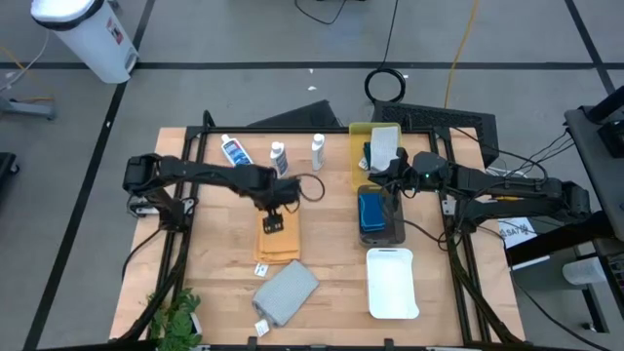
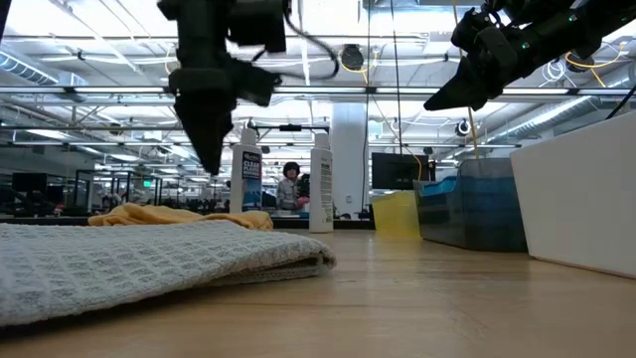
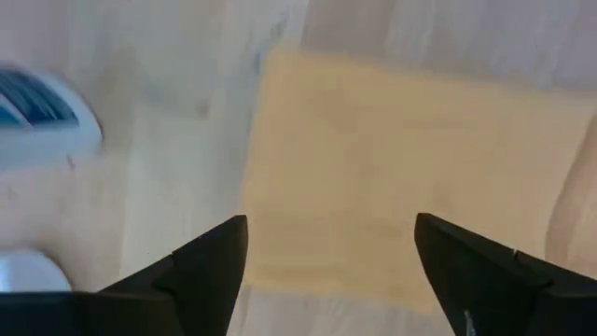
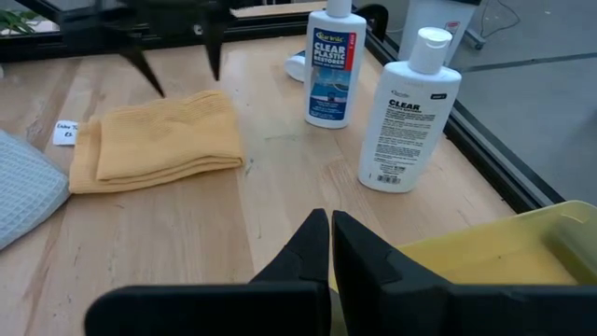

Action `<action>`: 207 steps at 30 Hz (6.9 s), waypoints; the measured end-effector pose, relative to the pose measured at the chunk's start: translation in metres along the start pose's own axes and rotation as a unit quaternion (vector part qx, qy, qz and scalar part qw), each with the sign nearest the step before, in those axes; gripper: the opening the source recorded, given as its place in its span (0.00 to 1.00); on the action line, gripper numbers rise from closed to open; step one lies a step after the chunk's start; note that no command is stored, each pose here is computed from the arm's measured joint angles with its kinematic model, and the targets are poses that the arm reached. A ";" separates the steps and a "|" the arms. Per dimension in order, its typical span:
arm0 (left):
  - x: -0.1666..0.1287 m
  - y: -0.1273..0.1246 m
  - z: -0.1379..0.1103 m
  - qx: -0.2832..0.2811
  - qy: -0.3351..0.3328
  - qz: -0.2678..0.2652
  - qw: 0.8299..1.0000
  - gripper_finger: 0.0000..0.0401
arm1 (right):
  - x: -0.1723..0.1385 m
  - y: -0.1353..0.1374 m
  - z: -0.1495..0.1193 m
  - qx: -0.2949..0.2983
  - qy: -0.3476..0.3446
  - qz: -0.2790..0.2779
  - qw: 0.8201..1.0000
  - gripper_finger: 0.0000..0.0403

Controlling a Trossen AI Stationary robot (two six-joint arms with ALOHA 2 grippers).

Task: Pick & Place Kitchen Items
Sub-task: Put the orange towel into the yellow bin

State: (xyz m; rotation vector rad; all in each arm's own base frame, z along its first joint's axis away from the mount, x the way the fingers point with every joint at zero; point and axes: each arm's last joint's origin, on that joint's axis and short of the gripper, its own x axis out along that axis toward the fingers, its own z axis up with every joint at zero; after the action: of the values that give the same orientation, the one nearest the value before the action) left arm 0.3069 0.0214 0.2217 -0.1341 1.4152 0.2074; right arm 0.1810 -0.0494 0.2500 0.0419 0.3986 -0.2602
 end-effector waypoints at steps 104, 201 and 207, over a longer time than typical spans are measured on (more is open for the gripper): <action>-0.035 -0.040 0.036 0.082 -0.315 0.179 0.928 0.05 | 0.035 0.022 0.125 -0.014 0.056 0.053 0.997 0.58; -0.124 -0.025 -0.004 0.041 -0.436 0.084 0.895 0.18 | -0.035 -0.072 0.097 -0.061 0.154 0.235 0.958 0.00; -0.124 -0.025 -0.004 0.041 -0.436 0.084 0.895 0.18 | -0.024 -0.082 0.091 -0.079 0.215 0.161 0.960 0.00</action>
State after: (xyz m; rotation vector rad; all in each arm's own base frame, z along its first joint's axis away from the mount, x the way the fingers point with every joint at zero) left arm 0.2914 -0.0113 0.3429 0.1459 0.5298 0.3016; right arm 0.1732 -0.1308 0.3442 0.0059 0.8341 0.1089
